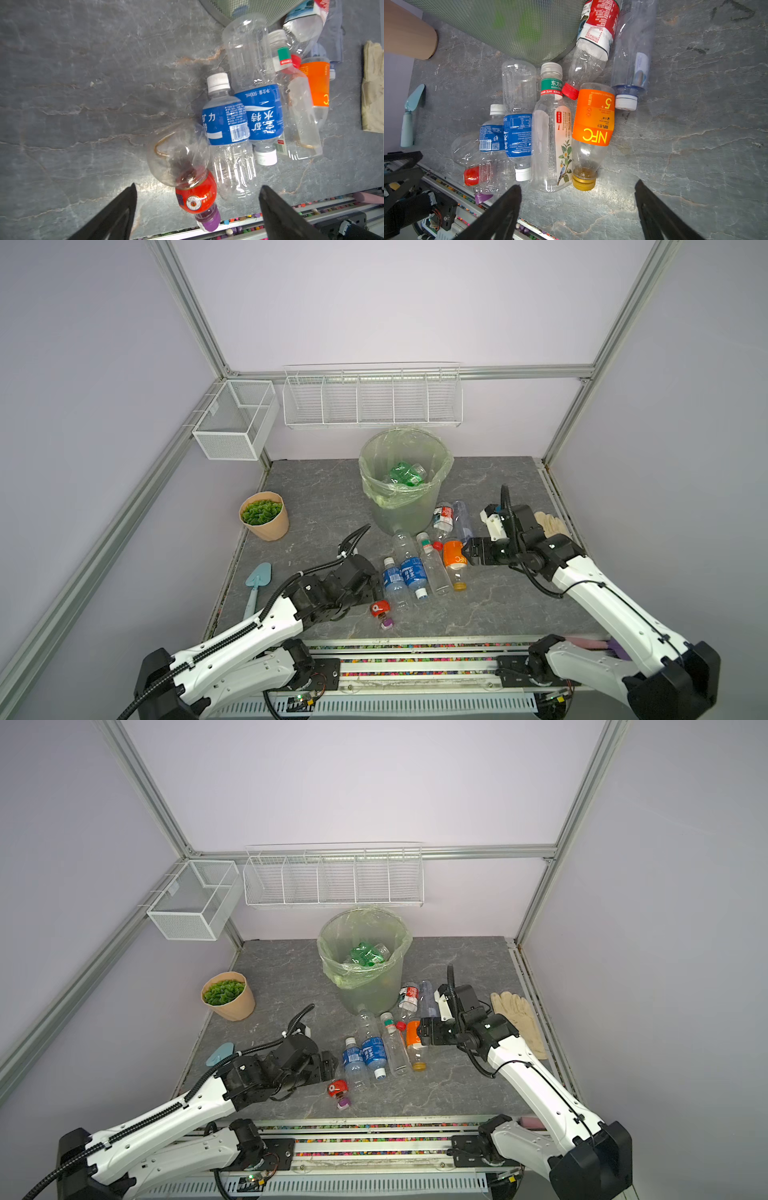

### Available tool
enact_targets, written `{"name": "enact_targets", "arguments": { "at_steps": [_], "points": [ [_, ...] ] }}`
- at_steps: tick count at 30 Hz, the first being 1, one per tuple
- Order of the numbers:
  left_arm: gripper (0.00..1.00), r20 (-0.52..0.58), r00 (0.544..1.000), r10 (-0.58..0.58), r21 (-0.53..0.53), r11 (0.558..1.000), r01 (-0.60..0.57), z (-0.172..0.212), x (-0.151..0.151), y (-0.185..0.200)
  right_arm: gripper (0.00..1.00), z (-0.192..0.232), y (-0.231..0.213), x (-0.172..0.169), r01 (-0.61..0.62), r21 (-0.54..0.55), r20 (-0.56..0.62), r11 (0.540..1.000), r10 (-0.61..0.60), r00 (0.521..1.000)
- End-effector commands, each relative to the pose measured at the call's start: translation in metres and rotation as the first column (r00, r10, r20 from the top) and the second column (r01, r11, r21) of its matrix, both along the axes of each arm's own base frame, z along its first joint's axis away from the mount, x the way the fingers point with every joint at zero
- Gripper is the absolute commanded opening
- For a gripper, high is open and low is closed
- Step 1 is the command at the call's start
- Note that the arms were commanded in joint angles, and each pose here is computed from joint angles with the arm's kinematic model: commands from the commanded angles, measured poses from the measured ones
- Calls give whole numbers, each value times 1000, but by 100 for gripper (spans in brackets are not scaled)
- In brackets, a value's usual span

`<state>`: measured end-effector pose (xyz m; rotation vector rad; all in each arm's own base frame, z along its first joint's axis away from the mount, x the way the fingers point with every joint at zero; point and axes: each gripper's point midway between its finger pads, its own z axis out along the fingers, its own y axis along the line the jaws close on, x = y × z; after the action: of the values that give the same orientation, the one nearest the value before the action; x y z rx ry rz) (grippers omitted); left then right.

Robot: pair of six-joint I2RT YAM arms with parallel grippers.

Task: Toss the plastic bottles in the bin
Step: 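Withdraw the left gripper from the bin toward the bottle cluster, then lower the left gripper and close it on the red-capped clear bottle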

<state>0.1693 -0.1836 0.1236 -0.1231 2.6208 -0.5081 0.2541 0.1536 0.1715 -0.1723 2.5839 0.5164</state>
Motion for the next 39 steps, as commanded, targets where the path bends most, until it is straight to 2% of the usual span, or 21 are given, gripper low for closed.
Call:
{"name": "enact_targets", "arguments": {
  "at_steps": [1, 11, 24, 31, 39],
  "points": [
    [91, -53, 998, 38, -52, 998, -41, -9, -6, -7, 88, -4, 2, -2, 5, 5, -6, 1000, -5, 1000],
    [88, -121, 991, 55, -93, 993, -66, -38, -13, -15, 88, -4, 0, -2, 6, -5, -2, 1000, -6, 1000],
    [80, -115, 990, 87, -98, 990, -98, -56, -4, -21, 88, -6, -1, -2, 7, -13, -5, 1000, -7, 1000],
    [76, -90, 990, 107, -69, 991, -114, -60, 3, -15, 88, -5, -3, -3, 7, -24, -1, 1000, -7, 1000],
    [76, -118, 987, 110, -18, 993, -113, -82, 5, -12, 88, -3, -1, -1, 0, -21, 2, 1000, 0, 1000]
  ]
}}
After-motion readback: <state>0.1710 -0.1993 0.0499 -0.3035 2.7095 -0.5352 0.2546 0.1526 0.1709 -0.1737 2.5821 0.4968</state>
